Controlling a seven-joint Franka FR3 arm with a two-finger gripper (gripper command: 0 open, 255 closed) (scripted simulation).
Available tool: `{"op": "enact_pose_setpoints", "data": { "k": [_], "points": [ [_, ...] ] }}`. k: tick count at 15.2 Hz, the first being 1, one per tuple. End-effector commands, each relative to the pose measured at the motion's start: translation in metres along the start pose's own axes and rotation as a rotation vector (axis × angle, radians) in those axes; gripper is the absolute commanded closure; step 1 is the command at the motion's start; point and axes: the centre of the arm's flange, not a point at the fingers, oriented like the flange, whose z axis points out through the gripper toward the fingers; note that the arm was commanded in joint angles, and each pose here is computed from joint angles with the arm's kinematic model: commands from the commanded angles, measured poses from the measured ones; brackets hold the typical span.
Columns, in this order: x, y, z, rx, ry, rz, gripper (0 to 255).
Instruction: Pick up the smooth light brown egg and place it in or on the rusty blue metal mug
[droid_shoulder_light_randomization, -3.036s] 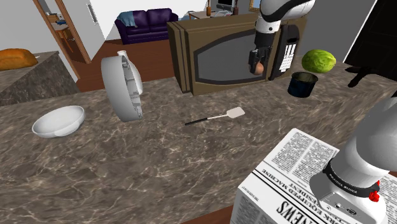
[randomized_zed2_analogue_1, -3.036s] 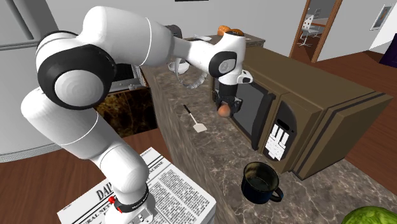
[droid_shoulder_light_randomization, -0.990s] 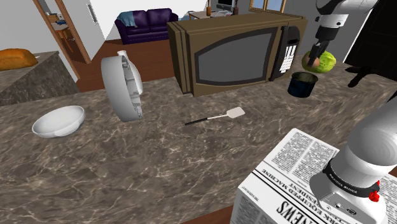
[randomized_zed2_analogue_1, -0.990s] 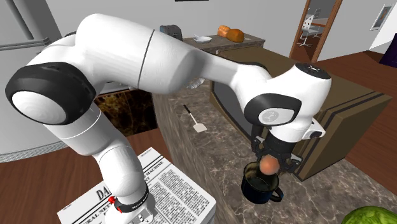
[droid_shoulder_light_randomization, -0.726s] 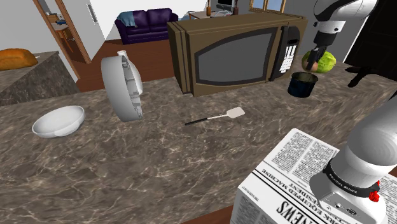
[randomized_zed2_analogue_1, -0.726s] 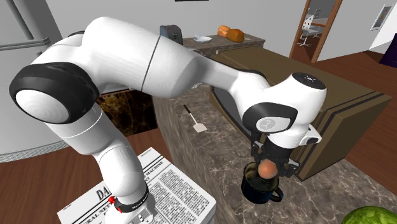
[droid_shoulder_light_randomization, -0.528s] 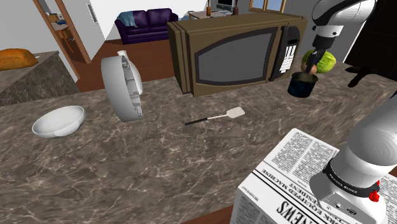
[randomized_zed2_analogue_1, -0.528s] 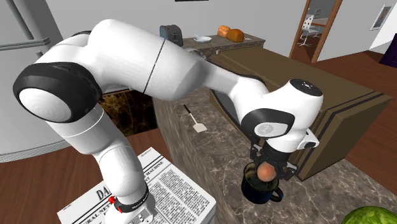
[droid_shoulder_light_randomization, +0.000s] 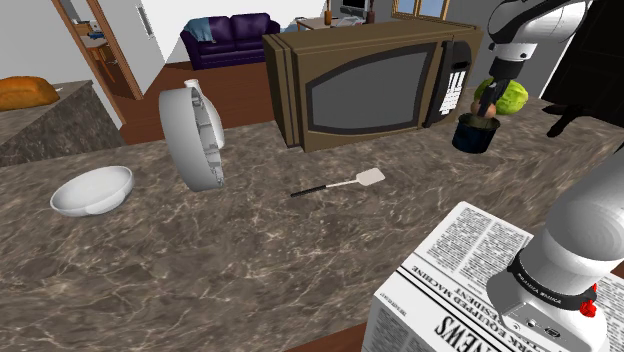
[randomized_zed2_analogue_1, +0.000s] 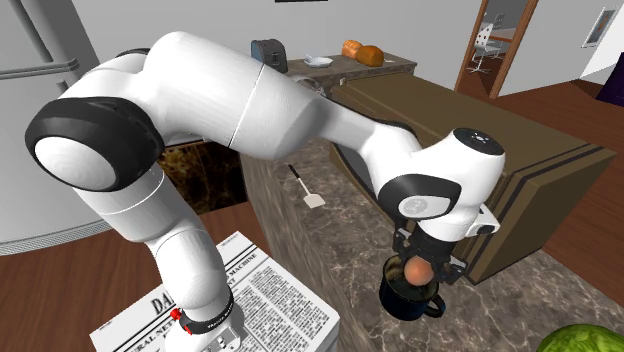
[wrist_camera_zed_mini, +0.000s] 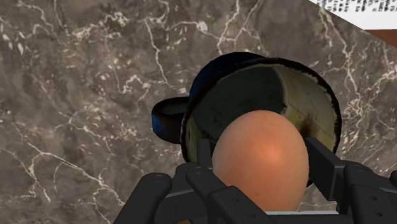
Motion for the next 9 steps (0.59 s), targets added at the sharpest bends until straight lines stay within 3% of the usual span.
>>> {"op": "enact_pose_setpoints", "data": {
  "k": [1,2,7,9],
  "points": [
    [-0.002,0.001,0.002,0.003,-0.006,0.003,255],
    [-0.001,0.001,0.002,0.003,-0.006,0.003,0],
    [-0.002,0.001,0.002,0.003,-0.006,0.003,0],
    [-0.002,0.001,-0.024,0.003,-0.006,0.003,0]
  ]
}}
